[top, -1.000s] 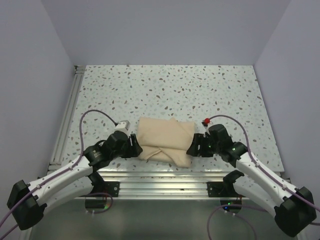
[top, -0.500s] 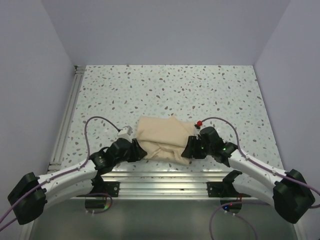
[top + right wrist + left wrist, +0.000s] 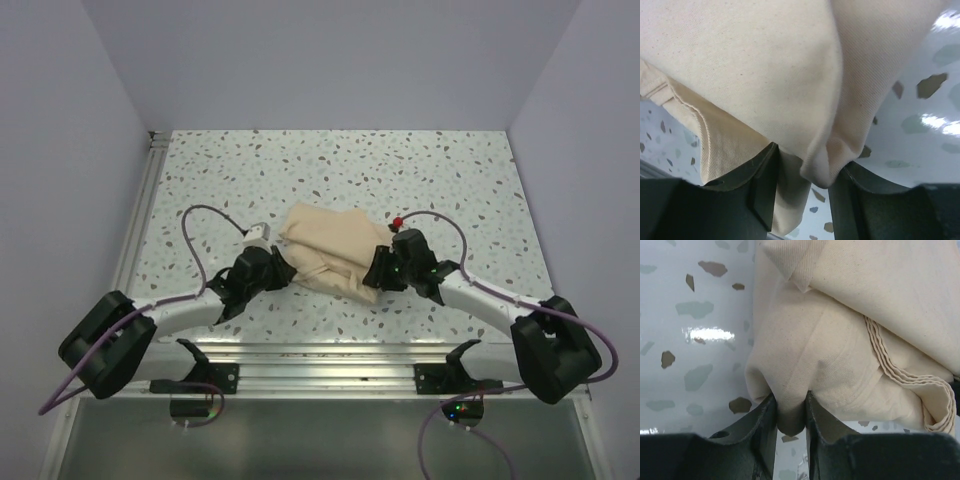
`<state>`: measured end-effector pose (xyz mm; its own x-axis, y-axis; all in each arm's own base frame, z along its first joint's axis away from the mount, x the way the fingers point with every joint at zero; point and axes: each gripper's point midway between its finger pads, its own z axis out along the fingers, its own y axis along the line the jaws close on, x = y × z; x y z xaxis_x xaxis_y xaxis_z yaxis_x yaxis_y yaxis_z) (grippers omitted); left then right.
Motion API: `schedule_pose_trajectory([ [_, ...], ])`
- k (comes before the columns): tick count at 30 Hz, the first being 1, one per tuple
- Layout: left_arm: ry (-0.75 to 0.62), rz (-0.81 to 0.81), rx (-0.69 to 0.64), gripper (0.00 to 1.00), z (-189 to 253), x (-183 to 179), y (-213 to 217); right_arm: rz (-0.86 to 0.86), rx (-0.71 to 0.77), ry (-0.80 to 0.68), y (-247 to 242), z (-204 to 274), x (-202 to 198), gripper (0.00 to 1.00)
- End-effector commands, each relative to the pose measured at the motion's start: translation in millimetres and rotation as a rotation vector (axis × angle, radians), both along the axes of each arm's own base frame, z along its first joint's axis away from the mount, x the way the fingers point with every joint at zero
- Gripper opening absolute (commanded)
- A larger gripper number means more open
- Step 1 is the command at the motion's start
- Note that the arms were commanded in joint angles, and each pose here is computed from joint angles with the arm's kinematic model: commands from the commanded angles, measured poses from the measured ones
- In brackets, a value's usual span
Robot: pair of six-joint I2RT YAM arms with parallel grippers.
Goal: Prepare the surgical pack
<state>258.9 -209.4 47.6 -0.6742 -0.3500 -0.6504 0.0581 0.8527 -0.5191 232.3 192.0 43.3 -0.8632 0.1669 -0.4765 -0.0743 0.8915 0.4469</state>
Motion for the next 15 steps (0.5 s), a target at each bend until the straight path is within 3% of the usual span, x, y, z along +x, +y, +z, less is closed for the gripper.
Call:
schedule_pose_trajectory([
  [1, -0.124, 0.053, 0.085, 0.29, 15.5, 41.3, 10.2, -0.058, -0.029, -0.093, -17.3, 14.2, 35.6, 0.43],
  [8, -0.159, 0.04, 0.102, 0.43, 37.8, 55.0, 11.7, 0.007, 0.001, -0.098, -11.5, 25.1, 6.8, 0.53],
  [12, -0.162, -0.02, 0.045, 0.6, 50.4, 40.2, 5.2, 0.041, 0.015, -0.083, -5.8, 25.3, -19.7, 0.61],
  [15, -0.134, -0.038, 0.013, 0.65, 50.2, 22.1, 7.9, 0.034, -0.014, -0.09, -15.3, 25.7, -27.9, 0.62],
])
